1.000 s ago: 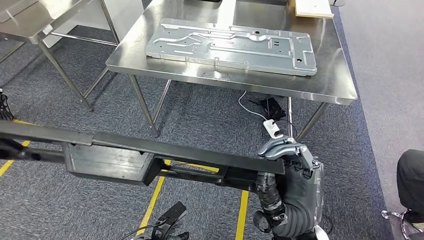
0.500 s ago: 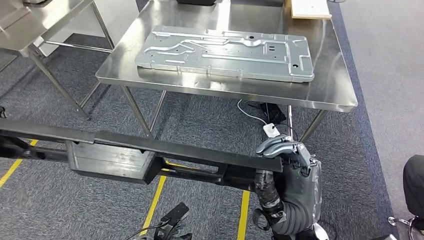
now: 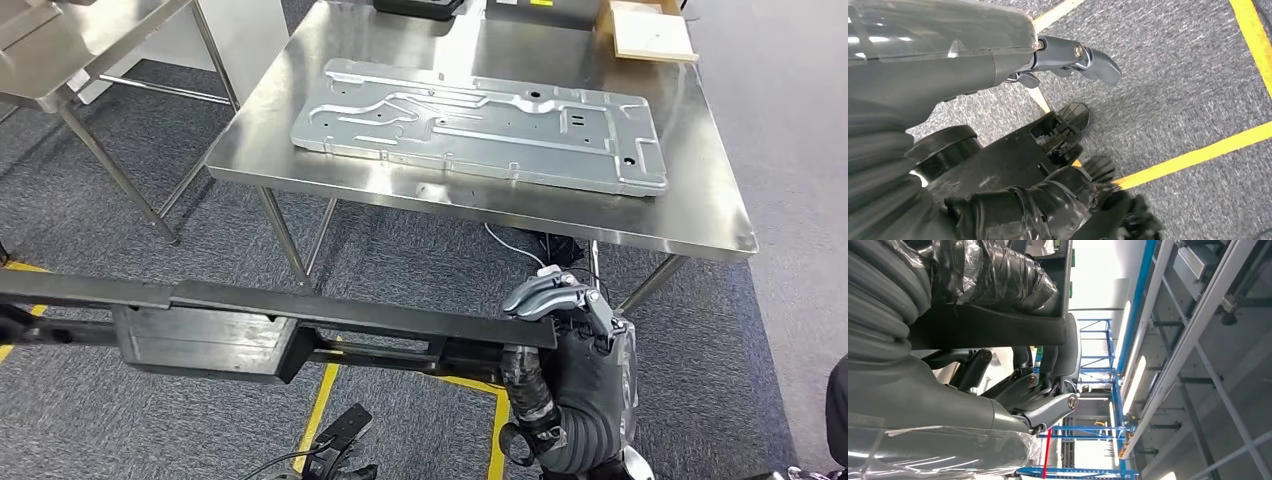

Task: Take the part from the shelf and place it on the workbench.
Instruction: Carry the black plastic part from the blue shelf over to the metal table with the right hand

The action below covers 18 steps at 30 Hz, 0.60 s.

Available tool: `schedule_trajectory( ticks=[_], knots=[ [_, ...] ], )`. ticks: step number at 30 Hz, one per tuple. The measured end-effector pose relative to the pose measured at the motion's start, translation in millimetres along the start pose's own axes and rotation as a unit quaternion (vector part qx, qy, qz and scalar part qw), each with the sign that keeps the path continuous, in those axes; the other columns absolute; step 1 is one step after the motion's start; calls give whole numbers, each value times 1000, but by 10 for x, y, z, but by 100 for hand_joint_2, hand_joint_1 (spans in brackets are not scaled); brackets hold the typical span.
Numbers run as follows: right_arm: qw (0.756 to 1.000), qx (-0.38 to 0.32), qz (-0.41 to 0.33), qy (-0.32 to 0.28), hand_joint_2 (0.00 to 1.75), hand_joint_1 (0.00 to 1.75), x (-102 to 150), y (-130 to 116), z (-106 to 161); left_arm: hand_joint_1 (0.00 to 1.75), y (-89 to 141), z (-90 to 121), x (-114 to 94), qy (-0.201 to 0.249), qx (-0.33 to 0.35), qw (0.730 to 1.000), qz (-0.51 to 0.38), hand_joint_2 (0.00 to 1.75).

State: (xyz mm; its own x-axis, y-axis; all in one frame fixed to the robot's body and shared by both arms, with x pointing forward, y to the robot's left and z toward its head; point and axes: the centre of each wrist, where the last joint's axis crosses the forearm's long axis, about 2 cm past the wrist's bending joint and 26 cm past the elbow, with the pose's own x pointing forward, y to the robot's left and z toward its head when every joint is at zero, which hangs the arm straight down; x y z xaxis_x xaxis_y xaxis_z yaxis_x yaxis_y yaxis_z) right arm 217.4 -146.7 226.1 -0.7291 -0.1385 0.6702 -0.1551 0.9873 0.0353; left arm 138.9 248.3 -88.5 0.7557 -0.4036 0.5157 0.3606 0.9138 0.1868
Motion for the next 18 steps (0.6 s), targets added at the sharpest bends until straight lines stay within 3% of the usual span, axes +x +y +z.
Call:
schedule_trajectory(
  ticks=[18],
  knots=[
    [1000,-17,-4,-24,175,175,1,21,-24,0,48,28,-138,5,0,1000,5,175]
  ],
)
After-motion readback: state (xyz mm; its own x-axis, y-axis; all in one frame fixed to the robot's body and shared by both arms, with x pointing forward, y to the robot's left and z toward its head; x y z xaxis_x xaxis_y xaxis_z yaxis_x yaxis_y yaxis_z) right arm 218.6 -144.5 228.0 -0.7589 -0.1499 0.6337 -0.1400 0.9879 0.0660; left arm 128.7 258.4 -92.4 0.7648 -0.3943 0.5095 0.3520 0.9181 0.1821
